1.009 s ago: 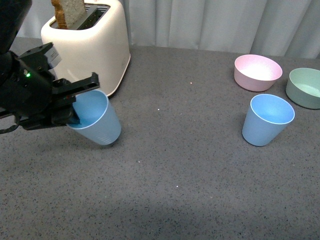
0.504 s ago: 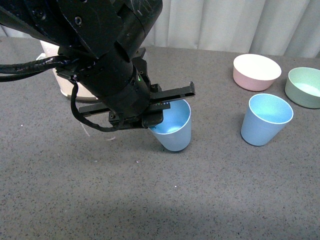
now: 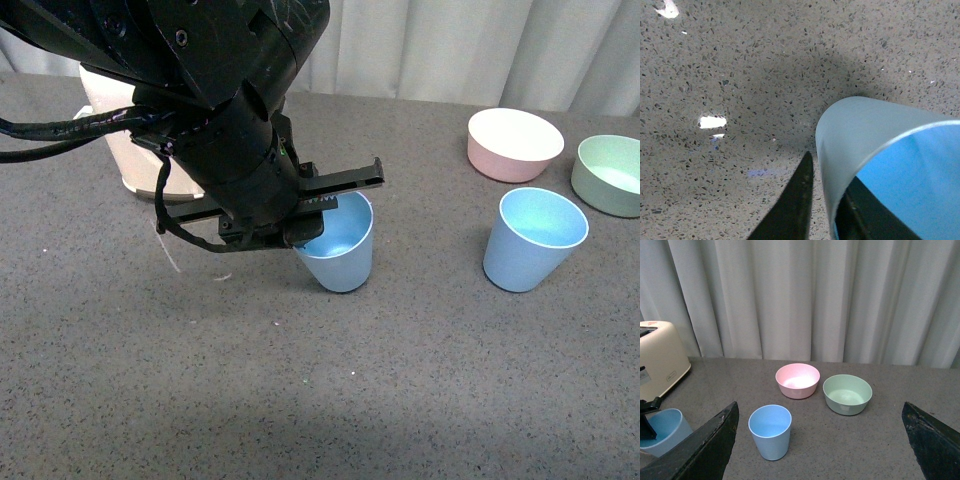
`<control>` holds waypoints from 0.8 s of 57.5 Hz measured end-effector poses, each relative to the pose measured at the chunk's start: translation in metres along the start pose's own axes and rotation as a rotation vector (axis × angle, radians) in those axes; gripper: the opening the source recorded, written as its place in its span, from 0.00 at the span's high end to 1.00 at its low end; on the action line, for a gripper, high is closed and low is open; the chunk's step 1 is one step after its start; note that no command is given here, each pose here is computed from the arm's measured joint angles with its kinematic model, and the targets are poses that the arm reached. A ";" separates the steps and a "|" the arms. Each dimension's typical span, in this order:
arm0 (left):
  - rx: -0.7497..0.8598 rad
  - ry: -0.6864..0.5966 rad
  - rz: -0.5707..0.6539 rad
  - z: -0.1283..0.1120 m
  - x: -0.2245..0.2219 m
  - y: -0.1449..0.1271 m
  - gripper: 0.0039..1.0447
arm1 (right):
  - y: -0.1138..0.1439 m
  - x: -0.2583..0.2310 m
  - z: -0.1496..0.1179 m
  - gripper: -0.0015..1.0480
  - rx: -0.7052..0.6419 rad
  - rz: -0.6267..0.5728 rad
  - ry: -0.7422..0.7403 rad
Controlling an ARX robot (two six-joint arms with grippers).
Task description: Stack blue cups with both arms
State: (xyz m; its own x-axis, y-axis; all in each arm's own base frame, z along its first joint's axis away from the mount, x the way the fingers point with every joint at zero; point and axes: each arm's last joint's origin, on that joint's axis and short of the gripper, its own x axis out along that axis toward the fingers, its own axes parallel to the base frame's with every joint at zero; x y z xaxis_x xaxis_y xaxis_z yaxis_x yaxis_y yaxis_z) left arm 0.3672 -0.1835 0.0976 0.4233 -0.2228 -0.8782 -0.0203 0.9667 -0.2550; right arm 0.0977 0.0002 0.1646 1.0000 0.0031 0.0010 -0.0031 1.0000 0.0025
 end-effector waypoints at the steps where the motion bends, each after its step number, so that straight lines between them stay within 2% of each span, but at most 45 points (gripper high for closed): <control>1: -0.002 0.000 0.000 0.000 0.000 0.000 0.84 | 0.000 0.000 0.000 0.09 0.000 0.000 0.000; 7: -0.016 -0.005 0.002 0.001 0.000 0.000 0.70 | 0.000 0.000 0.000 0.09 0.000 0.000 0.000; 14: -0.057 -0.042 -0.004 0.006 -0.009 -0.002 0.46 | 0.000 0.000 0.000 0.09 0.000 0.000 0.000; 19: -0.075 -0.121 -0.015 0.012 -0.026 -0.003 0.27 | 0.000 0.000 0.000 0.09 0.000 0.000 0.000; 27: -0.079 -0.150 -0.026 0.017 -0.034 -0.005 0.07 | 0.000 0.000 0.000 0.09 0.000 0.000 0.000; 29: -0.079 -0.149 -0.026 0.017 -0.034 -0.004 0.04 | 0.000 0.000 0.000 0.09 0.000 0.000 0.000; 31: -0.079 -0.149 -0.024 0.016 -0.034 -0.004 0.05 | 0.000 0.000 0.000 0.09 0.000 0.000 0.000; 33: -0.038 -0.227 0.003 0.014 -0.028 -0.002 0.09 | 0.000 0.000 0.000 0.09 0.000 0.000 0.000; 36: 0.041 -0.453 0.081 0.007 -0.021 0.009 0.17 | 0.000 0.000 0.000 0.09 0.000 0.000 0.000; 37: 0.089 -0.555 0.120 -0.001 -0.020 0.018 0.23 | 0.000 0.000 0.000 0.09 0.000 0.000 0.000; 41: 0.157 -0.692 0.143 -0.017 -0.023 0.037 0.31 | 0.000 0.000 0.000 0.09 0.000 -0.002 0.000; 46: 0.189 -0.937 0.110 -0.029 -0.049 0.060 0.45 | 0.000 0.000 0.000 0.09 0.000 -0.003 0.001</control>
State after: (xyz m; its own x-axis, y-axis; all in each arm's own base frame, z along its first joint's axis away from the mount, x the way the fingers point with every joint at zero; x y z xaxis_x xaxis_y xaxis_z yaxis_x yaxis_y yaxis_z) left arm 0.3186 -0.1182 0.1133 0.9812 -0.0181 -0.1923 0.0088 0.9988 -0.0491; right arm 0.0977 0.0001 0.1645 1.0000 0.0004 0.0002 -0.0004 1.0000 0.0025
